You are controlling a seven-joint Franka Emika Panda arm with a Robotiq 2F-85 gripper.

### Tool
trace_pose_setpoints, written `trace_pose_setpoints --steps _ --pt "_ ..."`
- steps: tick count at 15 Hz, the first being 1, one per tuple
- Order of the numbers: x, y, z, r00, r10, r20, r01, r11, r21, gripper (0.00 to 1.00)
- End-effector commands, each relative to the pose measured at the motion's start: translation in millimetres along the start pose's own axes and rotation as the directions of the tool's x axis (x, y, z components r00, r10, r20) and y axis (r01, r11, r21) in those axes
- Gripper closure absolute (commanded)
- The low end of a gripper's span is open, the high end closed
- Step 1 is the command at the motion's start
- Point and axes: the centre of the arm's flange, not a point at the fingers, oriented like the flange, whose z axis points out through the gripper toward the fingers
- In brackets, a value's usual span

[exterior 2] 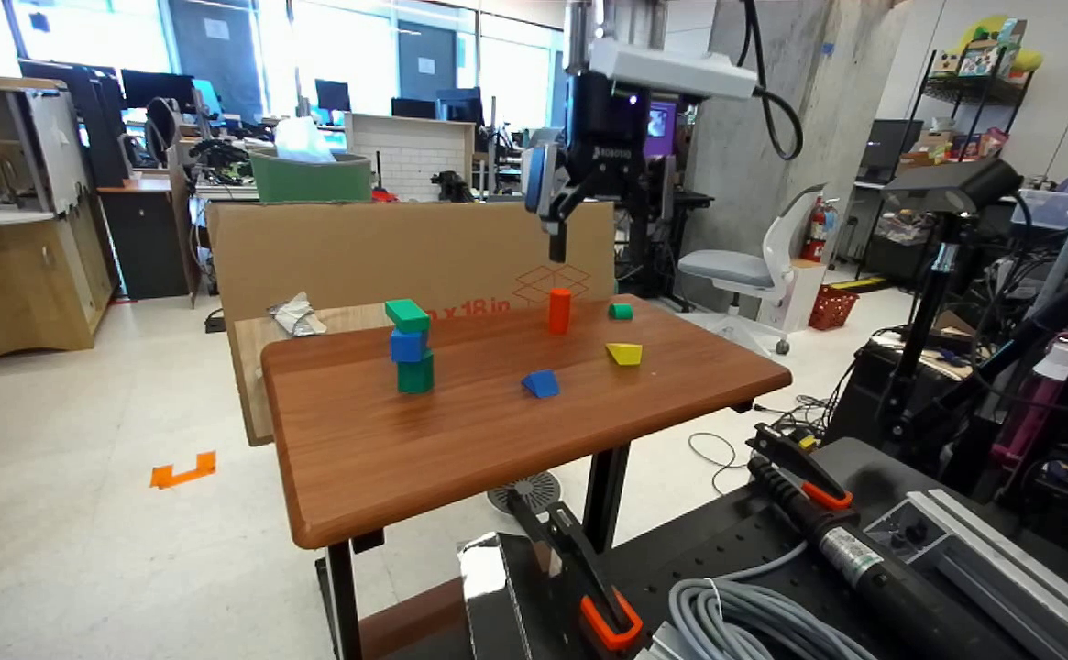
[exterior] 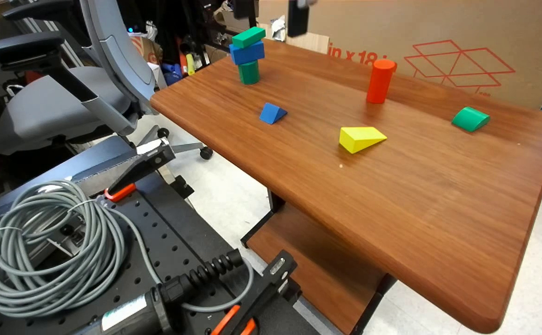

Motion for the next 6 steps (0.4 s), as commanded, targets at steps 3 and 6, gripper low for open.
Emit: trace_pose_setpoints --steps 3,6 --pt "-27 -10 -36 0.999 -0.036 0.004 0.036 0.998 0.051 0.0" --pt "-33 -10 -37 0.999 -0.042 0.006 0.041 0.998 0.052 0.0"
